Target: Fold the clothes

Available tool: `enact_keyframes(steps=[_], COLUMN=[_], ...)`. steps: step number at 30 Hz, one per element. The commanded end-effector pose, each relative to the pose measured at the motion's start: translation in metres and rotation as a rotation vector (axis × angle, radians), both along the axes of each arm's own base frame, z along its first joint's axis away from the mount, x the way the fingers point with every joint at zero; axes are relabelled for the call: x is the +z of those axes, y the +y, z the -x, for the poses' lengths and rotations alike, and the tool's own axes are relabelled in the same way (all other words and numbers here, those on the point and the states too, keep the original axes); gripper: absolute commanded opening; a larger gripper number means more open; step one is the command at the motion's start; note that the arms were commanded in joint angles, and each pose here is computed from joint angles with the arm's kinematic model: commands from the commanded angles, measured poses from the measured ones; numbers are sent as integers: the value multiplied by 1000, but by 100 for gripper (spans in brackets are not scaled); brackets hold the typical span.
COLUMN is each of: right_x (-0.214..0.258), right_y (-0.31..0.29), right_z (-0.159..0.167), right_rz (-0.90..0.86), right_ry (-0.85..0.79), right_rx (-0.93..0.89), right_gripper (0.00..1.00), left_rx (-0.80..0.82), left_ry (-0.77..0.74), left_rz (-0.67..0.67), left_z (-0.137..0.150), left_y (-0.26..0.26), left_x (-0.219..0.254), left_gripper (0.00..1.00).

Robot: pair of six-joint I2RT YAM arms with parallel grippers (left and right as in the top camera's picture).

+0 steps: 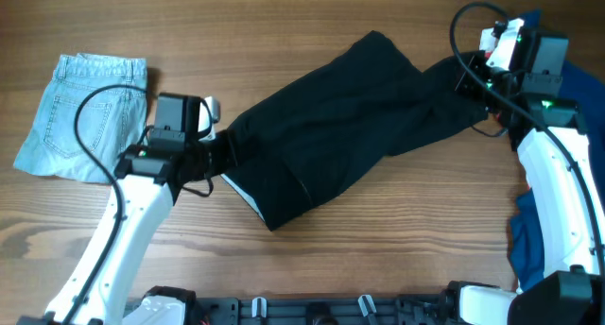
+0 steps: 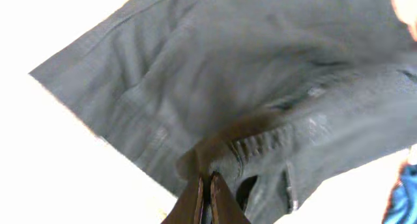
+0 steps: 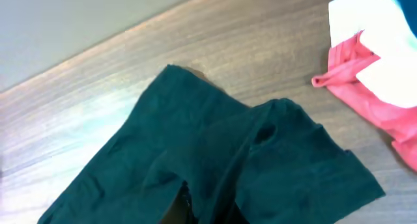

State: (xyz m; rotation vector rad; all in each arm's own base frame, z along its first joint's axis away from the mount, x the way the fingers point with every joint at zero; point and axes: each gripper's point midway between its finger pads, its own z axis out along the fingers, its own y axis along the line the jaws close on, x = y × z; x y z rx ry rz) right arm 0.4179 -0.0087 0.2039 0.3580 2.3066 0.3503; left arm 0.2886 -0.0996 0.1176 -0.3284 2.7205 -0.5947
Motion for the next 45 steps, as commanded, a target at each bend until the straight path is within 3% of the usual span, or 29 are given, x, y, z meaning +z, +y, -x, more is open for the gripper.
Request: enact_keyframes(steps=[1,6,12,26,29,30,31,32,34,38,43,45], right_x=[31,42,22,-37,-36,-36,-34,-33,-32,-51,-80,-85], right_y=[1,30,51,62,70,72,73,73,70,30,-1,-3], right_z=[-11,-28,-55,-91,-97,-99,-101,-102,-102,-89,-64,-60], right_rz=[47,115,159,148,144,144,144,145,148,220,214,214], right_ry=[-113,-206,-224,-190,-219,-230,-243,-250,-249,-128,33,58], right_rx=[20,131,142,165,182,185,184,183,177,58,19,15], right_gripper=[4,4,4,6,35,64,81,92,99,100,99,93], left_rx=[130,263,343,355,354,354,353,353,353,376,307,273], left_ry=[61,93,101,113,126,128,131,131,131,72,18,35], left_rz=[-87,-140,-158,-193,-197,-198,-199,-200,-200,-230,-71,-52], left_z=[8,10,9,8,8,8,8,8,8,-1,-11,-8], left_y=[23,40,48,54,54,54,54,54,54,61,31,21], left_x=[-8,-12,-13,-19,-23,-23,-24,-24,-24,-15,8,5], left_gripper=[4,4,4,4,9,11,12,12,11,9,9,9])
